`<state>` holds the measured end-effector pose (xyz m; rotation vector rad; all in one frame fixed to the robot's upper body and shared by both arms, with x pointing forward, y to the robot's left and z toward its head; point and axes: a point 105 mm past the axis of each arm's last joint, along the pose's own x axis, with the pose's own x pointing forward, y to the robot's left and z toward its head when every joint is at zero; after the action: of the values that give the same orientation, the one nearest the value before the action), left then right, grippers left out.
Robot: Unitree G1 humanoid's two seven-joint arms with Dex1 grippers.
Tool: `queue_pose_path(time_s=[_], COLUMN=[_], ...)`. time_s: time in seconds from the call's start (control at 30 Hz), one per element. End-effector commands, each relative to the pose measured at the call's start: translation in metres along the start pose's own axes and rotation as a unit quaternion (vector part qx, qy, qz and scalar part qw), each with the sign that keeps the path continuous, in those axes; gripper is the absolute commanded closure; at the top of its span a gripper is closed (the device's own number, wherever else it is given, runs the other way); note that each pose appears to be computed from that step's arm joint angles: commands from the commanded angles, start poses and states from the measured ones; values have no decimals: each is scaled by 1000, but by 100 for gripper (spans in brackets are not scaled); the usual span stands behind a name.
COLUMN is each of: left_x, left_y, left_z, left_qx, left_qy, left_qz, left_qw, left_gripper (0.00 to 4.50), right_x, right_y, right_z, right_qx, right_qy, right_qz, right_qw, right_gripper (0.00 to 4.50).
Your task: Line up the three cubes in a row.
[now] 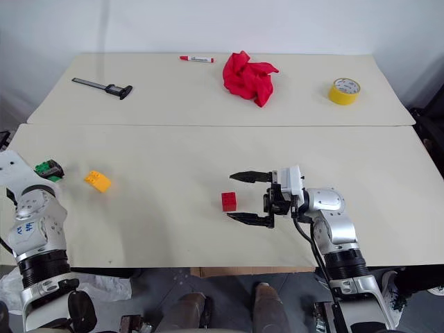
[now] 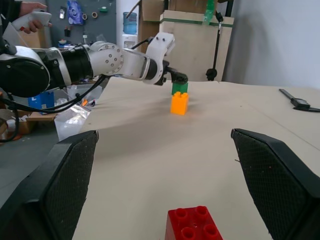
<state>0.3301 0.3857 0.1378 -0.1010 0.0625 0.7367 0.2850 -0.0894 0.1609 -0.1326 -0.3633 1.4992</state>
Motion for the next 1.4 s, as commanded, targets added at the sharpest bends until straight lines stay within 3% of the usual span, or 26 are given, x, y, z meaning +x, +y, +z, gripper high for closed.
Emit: queue_pose_path(time_s=[0.03, 0.1, 0.2, 0.47, 0.7, 0.83, 0.9, 0.93, 1.0, 1.07, 1.17, 1.2, 1.27, 1.33, 1.4], left_x=[3, 4, 6, 4, -2, -23, -40, -57, -102, -117, -146, -167, -190, -196, -190], left_y=[-5, -6, 1, 5, 8, -5, -12, -21, -40, -50, -73, -86, -105, -119, -134], left_z=[21, 18, 14, 10, 32, 85, 110, 123, 139, 124, 89, 65, 27, 8, -5], left_qx=[-10, -7, 1, 0, -17, -28, -12, 7, 69, 114, 151, 186, 227, 243, 249], left_qy=[-28, -20, -12, -4, -64, -169, -209, -227, -268, -215, -114, -64, -11, -6, -20], left_qz=[-29, -29, -8, -7, -35, -179, -274, -356, -516, -601, -724, -777, -828, -842, -840], left_qw=[999, 999, 1000, 1000, 997, 969, 939, 906, 811, 761, 663, 598, 513, 482, 482], left_gripper=[0, 0, 60, 302, 302, 302, 302, 302, 302, 302, 302, 302, 302, 302, 302], right_x=[1, 0, 1, 2, 2, 0, -4, -9, -17, -24, -38, -45, -57, -61, -64], right_y=[1, 2, 3, 1, 1, 2, 0, -3, -7, -5, -6, -6, -7, -7, -5], right_z=[11, 10, 8, 5, 3, 5, 8, 12, 19, 21, 20, 18, 15, 13, 13], right_qx=[-27, -27, -27, -30, -32, -37, -44, -55, -79, -94, -80, -76, -76, -80, -81], right_qy=[-12, -11, -13, -15, -15, -14, -11, -12, -12, 7, 25, 40, 63, 74, 79], right_qz=[-4, -8, -16, -23, -28, -32, -39, -46, -57, -43, -51, -54, -62, -66, -71], right_qw=[1000, 1000, 999, 999, 999, 999, 998, 997, 995, 995, 995, 995, 993, 992, 991], right_gripper=[4, 4, 0, 0, 0, 0, 0, 0, 0, 0, 0, 0, 0, 0, 0])
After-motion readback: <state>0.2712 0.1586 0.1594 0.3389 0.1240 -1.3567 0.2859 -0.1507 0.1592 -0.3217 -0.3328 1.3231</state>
